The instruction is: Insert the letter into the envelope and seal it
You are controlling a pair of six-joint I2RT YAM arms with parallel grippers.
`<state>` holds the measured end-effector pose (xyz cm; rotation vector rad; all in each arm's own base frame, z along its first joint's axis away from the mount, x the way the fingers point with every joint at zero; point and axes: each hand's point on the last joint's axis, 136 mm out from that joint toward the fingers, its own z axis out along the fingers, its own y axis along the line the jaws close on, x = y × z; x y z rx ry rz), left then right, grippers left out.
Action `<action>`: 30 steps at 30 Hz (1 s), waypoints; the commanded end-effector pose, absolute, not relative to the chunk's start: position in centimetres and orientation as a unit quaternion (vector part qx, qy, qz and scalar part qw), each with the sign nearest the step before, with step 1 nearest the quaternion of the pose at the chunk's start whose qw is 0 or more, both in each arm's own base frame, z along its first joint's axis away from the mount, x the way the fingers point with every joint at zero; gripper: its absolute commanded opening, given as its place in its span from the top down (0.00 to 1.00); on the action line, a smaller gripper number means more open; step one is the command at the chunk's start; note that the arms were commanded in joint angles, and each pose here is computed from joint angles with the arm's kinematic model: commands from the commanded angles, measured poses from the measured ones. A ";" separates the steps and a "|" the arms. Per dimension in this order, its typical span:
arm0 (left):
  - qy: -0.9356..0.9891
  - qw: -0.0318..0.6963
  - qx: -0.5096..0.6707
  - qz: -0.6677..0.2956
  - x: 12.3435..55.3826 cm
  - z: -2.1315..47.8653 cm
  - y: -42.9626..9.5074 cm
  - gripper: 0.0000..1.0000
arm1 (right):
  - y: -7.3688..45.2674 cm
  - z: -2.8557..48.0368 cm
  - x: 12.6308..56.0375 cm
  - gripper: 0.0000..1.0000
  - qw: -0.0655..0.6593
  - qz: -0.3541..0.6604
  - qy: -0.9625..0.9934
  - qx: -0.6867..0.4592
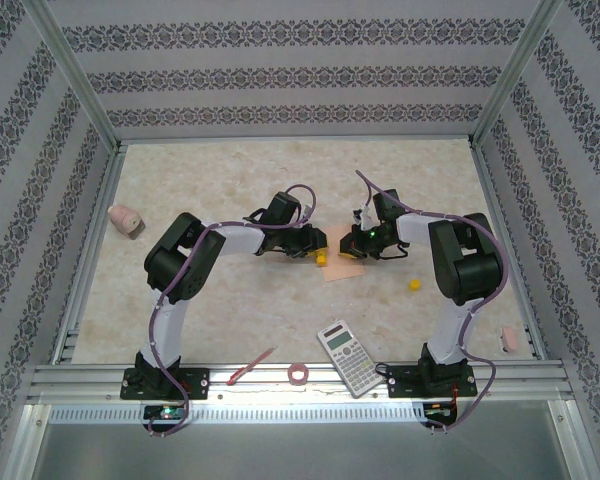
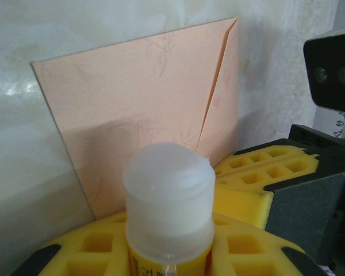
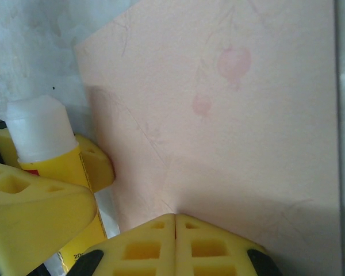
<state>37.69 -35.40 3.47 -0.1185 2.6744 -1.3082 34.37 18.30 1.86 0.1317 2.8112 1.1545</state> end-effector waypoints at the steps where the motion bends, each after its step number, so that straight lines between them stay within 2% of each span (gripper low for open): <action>1: 0.894 0.076 -0.040 -0.439 37.8 3.1 -35.1 1.00 | 18.1 0.8 34.0 1.00 0.035 0.361 0.931 0.049; 30: 0.894 0.076 -0.038 -0.440 37.9 3.2 -35.2 1.00 | 17.7 0.0 33.9 1.00 0.030 0.355 0.933 0.056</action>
